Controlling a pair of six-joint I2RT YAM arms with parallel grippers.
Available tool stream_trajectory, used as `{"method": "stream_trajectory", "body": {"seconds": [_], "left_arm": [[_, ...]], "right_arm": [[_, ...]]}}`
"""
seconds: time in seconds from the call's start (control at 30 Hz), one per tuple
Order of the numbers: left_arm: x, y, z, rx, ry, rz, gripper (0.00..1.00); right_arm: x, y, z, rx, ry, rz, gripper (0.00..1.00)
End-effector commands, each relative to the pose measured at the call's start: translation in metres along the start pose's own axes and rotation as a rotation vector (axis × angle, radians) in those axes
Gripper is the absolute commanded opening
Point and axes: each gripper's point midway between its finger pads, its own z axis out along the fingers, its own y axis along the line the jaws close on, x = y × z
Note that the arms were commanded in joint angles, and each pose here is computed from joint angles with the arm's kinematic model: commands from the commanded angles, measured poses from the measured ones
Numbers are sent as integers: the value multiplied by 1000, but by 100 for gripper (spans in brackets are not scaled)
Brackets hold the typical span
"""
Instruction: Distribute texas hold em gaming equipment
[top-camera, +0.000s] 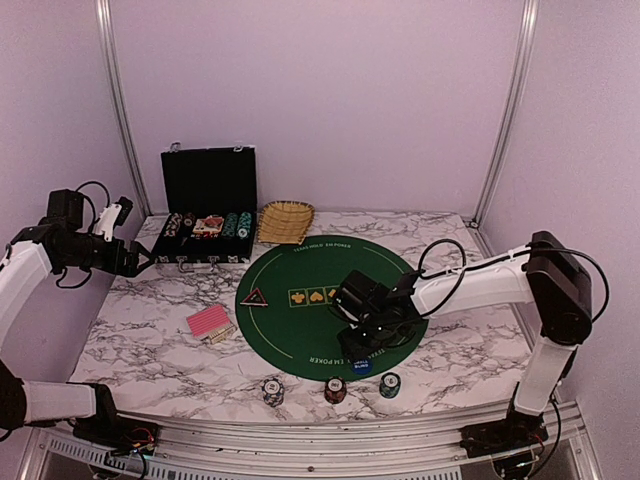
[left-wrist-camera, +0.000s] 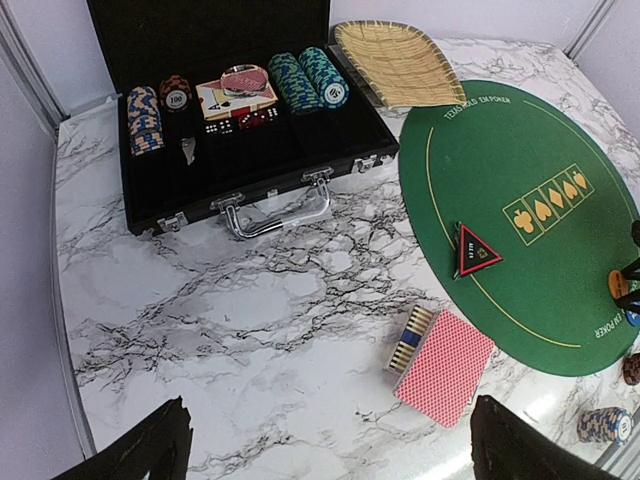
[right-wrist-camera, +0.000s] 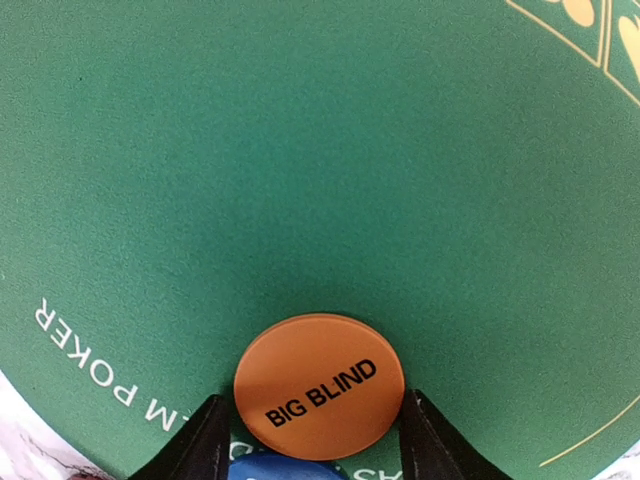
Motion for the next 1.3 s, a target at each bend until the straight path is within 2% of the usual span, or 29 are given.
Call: {"method": "stream_trajectory", "body": {"seconds": [0.0,0.27,0.47,0.6,0.9,1.07,1.27], "left_arm": [[-13,-6,-12,13,-37,13,99],[-14,-6,-13,15,-38,8,99],[-14,-5,-12,14,-37,8,99],[-14,-6,-13,14,-38,10,99],[-14,-6,-11,22,-37,13,99],[-18,-7,-14,21,-46,16,99],[-20,-8,-14,27,-50,12,99]], "right_arm": [[-11,-7,8,5,-26,46,53],[-29,-21,11,55,-65,55,43],[-40,-35,18,84,-69,63,42],[-44,-32,10,64,-78,57,59],[-32,-7,-17,10,-107,34,77],[-10,-5,-13,10,-73,45,79],[0,-9,-4,21,-52,56,68]]}}
